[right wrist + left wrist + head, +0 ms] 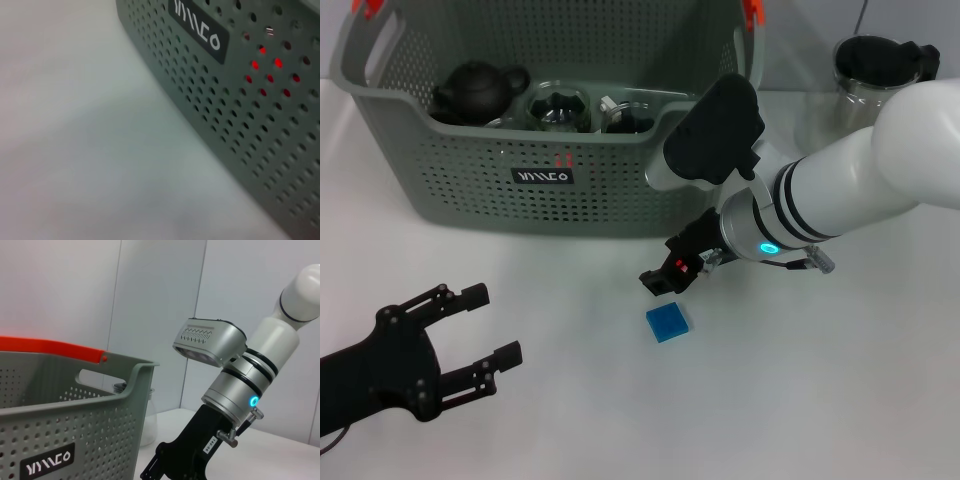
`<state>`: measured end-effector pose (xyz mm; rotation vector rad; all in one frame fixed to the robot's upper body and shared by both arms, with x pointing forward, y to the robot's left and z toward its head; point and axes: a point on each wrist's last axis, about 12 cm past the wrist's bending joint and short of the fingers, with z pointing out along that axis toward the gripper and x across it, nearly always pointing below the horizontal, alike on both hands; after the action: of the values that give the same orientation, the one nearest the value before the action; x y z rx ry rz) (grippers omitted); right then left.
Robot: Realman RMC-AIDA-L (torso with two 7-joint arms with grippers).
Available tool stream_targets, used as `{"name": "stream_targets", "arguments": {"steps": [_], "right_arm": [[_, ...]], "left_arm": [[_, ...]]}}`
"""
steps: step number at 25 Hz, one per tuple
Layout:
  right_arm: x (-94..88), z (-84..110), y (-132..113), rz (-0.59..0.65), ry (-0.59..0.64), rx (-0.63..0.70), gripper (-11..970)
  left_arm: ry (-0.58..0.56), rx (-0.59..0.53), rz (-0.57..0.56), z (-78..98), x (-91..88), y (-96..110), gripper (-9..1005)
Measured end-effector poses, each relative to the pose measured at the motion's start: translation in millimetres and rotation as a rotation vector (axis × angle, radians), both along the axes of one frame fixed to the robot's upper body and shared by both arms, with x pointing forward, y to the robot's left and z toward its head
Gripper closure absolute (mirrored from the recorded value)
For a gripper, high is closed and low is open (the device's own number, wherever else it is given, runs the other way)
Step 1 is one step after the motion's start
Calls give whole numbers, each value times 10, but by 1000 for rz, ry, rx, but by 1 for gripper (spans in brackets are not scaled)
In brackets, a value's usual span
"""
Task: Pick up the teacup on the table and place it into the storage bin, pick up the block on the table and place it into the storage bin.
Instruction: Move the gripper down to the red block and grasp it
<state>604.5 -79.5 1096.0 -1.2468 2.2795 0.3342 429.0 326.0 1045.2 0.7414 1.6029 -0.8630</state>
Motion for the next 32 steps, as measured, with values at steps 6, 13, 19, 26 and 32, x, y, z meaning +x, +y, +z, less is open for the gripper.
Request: {"name": "stream_targets", "arguments": {"steps": [6,13,19,26,32], "right_arm": [[-29,-7,-3,5,29,-12,348],[-84,152,-38,12,125,-18,348],[-73,195,-50,25,24,52,348],[-21,18,-41,-17,-12,48,349],[22,-37,-64,-58,-1,66,349]], "left_arm": [[5,5,8,-12,2,2,198],[7,5,11,-19,-8,4,198],[5,6,9,-14,5,0,198],[6,6,10,-16,1,2,198],[5,7,10,-15,2,1,198]]}}
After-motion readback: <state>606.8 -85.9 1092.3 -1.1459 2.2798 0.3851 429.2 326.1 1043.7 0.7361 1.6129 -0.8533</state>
